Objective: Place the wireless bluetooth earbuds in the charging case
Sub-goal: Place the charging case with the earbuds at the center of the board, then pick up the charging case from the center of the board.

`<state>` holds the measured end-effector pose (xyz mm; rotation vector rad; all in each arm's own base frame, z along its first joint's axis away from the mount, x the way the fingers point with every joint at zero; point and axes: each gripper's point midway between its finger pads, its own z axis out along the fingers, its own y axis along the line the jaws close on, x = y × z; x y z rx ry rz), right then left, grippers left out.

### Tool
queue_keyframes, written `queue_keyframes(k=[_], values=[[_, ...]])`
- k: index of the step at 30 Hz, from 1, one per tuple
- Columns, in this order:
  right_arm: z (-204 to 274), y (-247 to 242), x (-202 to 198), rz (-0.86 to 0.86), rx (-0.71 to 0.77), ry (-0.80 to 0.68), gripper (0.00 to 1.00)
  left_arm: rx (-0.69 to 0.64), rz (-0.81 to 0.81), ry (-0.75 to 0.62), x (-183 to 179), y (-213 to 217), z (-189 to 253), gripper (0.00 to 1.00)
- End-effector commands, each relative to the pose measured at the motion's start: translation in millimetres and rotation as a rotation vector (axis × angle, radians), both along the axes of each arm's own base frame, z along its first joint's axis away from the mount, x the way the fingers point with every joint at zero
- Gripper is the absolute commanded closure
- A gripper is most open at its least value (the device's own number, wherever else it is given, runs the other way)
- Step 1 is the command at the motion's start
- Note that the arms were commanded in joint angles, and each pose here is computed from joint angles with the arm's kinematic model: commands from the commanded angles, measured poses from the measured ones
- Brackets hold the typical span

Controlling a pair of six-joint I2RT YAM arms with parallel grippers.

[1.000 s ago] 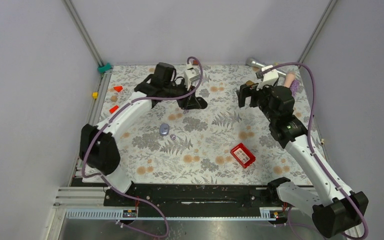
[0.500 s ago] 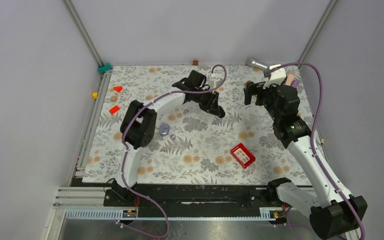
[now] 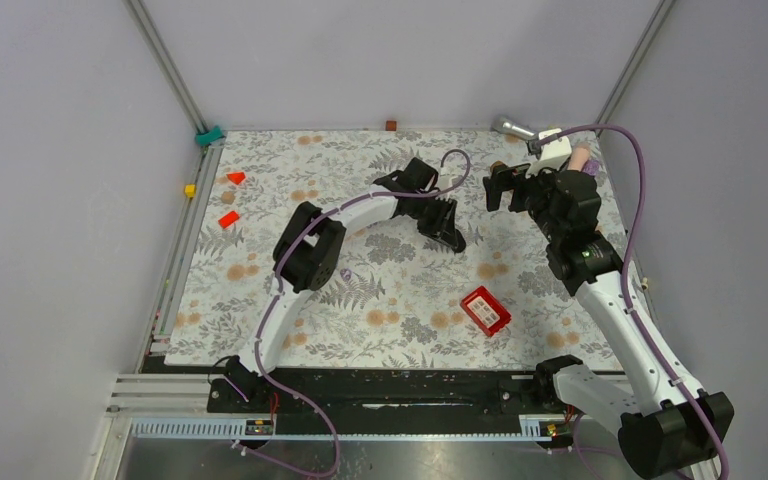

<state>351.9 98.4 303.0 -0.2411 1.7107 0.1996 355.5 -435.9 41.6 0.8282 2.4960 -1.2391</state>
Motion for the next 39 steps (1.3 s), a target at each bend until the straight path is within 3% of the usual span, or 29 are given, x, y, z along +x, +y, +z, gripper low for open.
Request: queue_keyframes(k=[1, 15, 17, 18, 30, 35, 39], values=[[16, 4, -1, 0.028, 0.040, -0.044, 0.00, -0.016, 0.050, -0.033, 16, -13, 18, 0.95], [16, 4, -2, 0.035, 0.054, -0.040, 0.01, -0.005, 0.060, 0.002, 13, -15, 14, 0.31], [16, 4, -2, 0.034, 0.055, -0.041, 0.00, -0.008, 0.056, 0.000, 12, -16, 18, 0.05], [15, 4, -2, 0.034, 0.055, -0.040, 0.00, -0.009, 0.054, -0.005, 12, -15, 21, 0.02], [14, 4, -1, 0.040, 0.069, -0.033, 0.01, -0.034, 0.056, -0.231, 25, 19, 111, 0.01], [13, 7, -3, 0.057, 0.074, -0.034, 0.01, -0.031, 0.081, -0.406, 37, 69, 158, 0.01], [14, 10, -5, 0.068, 0.103, -0.030, 0.00, 0.055, 0.089, -0.511, 45, 126, 173, 0.01]])
